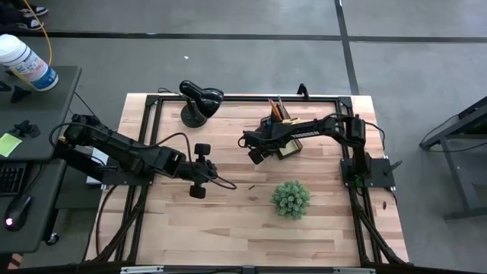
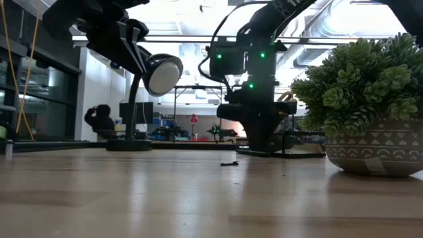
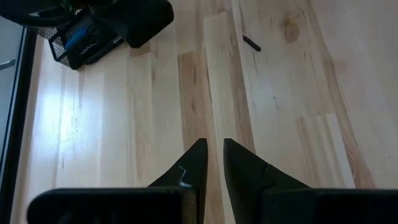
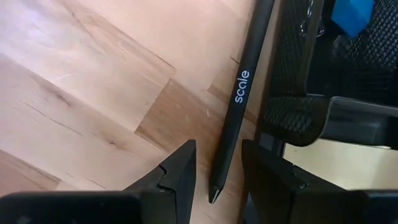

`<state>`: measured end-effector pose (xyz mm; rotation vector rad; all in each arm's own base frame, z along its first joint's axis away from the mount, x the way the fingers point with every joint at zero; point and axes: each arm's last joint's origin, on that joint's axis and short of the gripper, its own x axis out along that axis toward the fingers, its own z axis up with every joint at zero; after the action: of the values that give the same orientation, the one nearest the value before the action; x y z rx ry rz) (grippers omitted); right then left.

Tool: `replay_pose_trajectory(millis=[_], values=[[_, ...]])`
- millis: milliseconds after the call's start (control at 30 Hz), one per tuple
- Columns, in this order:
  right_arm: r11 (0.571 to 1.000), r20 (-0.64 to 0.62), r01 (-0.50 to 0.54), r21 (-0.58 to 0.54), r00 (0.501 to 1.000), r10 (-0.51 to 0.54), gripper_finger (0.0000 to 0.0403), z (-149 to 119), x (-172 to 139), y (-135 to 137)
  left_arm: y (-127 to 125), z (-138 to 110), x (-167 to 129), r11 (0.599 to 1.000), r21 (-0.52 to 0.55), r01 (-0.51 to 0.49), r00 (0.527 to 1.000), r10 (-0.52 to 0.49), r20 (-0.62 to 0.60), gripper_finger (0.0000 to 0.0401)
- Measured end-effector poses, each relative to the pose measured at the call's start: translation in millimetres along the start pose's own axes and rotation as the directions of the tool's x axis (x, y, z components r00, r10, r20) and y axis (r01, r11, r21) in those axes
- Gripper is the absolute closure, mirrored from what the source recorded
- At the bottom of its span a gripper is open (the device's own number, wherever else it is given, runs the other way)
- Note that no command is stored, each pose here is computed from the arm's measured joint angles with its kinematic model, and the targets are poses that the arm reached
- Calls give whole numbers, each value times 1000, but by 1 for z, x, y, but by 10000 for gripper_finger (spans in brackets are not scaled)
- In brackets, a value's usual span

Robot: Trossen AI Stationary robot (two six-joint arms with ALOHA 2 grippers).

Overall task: Pick and place office supplies into organizer
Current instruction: Put the black pen into the desk organizer

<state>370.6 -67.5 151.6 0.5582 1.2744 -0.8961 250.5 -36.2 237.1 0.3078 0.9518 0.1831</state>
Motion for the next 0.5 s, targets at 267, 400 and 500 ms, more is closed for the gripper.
replay_pose_trajectory(millis=[267,400,500], values=[[1000,-9,8,1,1000,-8,277,0,1,-1,-1,-1,0,1000,15,17,1000,-17,-5,359],[1000,-55,3,-5,999,-3,277,-3,9,1,-1,-1,0,1000,17,18,1000,-18,-5,359],[1000,-73,0,-3,997,-1,277,-3,13,2,-1,-1,0,1000,17,18,1000,-18,-5,359]])
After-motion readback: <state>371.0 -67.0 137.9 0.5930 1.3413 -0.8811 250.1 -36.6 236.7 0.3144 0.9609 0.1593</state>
